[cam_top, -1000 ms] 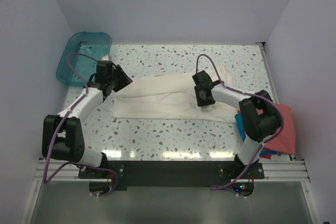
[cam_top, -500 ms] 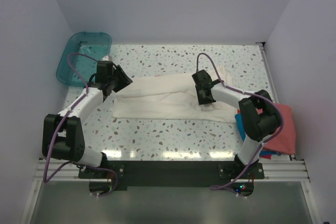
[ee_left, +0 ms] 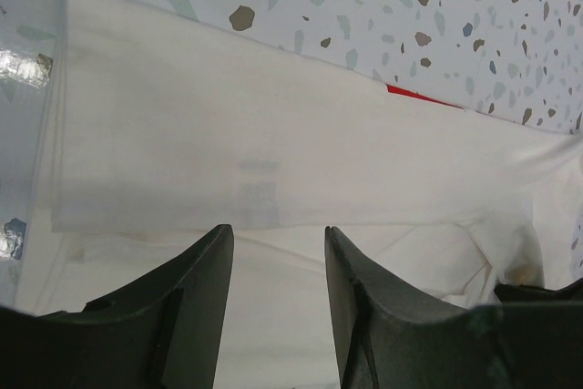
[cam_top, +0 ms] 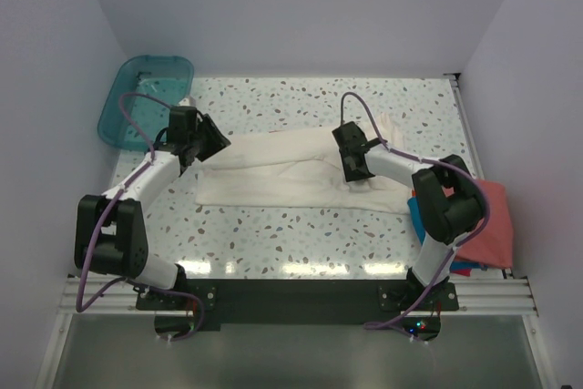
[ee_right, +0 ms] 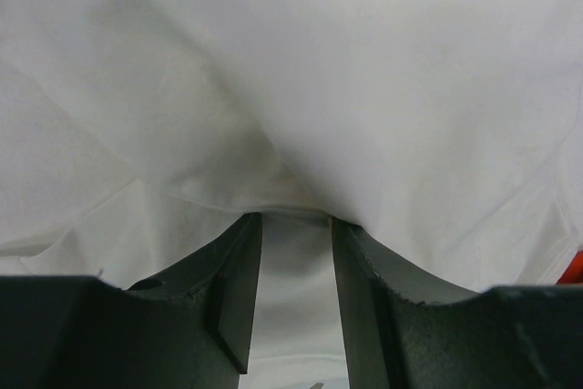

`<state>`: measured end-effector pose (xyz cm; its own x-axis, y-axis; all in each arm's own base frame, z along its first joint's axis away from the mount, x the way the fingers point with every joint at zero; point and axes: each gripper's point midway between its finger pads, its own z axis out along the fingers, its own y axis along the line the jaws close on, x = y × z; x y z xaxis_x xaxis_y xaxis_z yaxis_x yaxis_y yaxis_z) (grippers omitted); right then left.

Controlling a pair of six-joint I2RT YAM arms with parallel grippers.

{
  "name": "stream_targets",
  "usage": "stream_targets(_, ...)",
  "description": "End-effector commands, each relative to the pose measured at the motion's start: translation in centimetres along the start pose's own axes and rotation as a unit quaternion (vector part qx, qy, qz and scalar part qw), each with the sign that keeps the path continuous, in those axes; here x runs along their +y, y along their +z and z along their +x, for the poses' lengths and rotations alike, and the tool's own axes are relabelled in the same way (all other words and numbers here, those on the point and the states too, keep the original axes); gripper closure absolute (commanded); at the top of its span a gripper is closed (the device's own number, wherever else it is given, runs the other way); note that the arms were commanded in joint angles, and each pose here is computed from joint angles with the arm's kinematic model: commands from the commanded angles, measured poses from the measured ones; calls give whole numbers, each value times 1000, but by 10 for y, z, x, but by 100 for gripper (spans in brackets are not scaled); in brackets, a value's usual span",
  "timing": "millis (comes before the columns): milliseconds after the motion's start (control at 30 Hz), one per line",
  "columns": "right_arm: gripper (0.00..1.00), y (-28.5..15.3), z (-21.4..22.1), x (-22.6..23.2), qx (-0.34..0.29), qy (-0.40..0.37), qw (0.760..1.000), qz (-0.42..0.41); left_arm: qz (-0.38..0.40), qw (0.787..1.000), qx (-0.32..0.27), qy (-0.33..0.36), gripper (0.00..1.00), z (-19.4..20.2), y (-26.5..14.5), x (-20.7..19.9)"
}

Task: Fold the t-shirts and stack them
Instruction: Fold the tshirt

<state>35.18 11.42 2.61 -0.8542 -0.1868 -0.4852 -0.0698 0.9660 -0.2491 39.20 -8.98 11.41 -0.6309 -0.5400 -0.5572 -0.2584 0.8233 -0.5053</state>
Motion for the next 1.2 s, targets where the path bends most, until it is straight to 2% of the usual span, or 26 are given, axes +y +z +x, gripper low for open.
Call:
stream_targets(0,59,3,-22,-3,-31,12,999,13,10,1000,4,15,50,1,2,-2)
stream_targets(167,62,5,-23,0,-33,20,999,5,9,1000,3,16,50,1,1,-1)
stream_targets(267,74,4,-23,-1,-34,25,999,4,7,1000,2,16,50,1,1,-1)
stream_targets(333,88,2,-24,-1,-36,28,999,4,8,1000,1,16,50,0,1,-1)
stream_targets(433,99,-3,-25,-1,-37,34,999,0,7,1000,2,15,50,1,1,-1)
stream_targets(767,100,-50,-33,4,-36,58,996,-62,7,1000,0,17,50,2,-2,0)
stream_targets(1167,100,-84,-13,49,9,41,983,-178,11,1000,3,16,50,4,-4,0)
